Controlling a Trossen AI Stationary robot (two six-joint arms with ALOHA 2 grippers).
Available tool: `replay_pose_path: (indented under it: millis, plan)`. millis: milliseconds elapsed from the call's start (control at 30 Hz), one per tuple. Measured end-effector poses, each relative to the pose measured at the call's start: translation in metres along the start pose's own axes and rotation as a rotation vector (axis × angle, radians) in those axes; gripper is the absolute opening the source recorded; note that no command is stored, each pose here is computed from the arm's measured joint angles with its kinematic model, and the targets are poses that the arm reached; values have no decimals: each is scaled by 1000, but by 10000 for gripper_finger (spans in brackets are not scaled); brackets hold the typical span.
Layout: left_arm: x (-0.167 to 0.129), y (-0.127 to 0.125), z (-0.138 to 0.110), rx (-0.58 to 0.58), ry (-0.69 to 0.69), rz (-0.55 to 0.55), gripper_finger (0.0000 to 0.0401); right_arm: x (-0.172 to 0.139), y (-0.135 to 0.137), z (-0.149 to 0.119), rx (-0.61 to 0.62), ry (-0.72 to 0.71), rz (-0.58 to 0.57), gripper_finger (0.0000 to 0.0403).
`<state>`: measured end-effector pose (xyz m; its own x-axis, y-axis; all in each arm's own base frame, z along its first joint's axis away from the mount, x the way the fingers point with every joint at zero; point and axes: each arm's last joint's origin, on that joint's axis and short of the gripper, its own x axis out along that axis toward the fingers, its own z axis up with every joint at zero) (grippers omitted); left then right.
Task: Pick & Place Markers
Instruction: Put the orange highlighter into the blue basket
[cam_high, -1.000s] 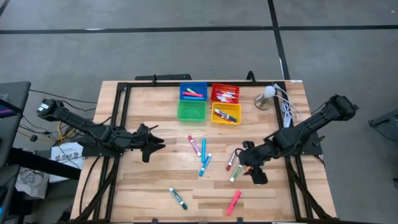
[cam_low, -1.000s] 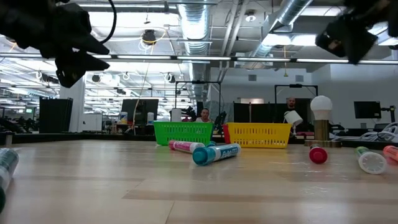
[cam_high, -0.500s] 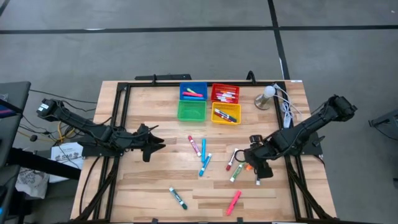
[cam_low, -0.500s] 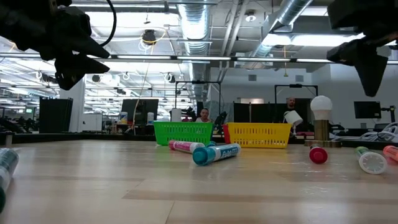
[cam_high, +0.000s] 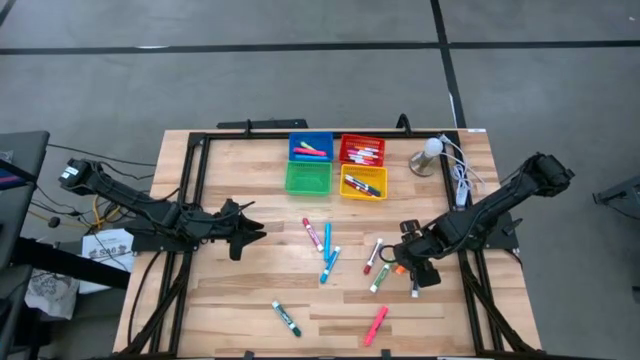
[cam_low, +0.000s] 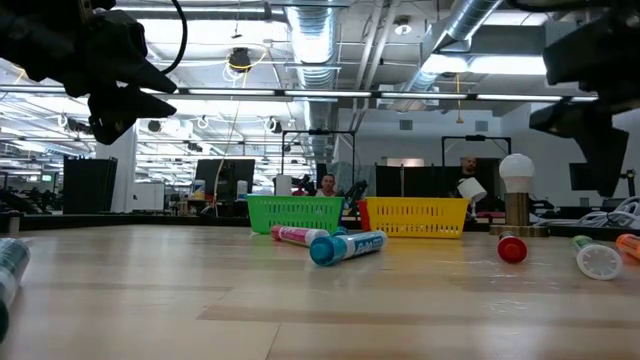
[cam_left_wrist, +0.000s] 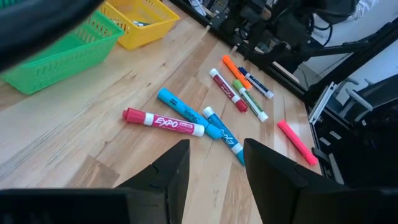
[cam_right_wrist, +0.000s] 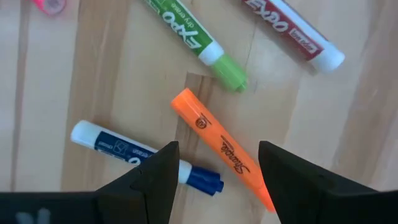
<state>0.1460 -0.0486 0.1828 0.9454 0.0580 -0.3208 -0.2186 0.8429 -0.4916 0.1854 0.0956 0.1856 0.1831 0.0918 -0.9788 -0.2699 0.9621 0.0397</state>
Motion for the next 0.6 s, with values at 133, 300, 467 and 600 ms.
replay_pose_path:
  millis: [133, 300, 467, 600]
  plan:
    - [0, 0, 0, 0, 0, 0, 149, 7, -1, -4, -5, 1, 2, 209]
    - [0, 0, 0, 0, -1, 0, 149, 13, -1, -7, 2, -4, 3, 209]
    - [0, 0, 0, 51, -2, -1, 149, 16, -2, -8, 11, -16, 3, 209]
    - [0, -1, 1, 92, -6, -4, 149, 26, -3, -13, 23, -33, 6, 209]
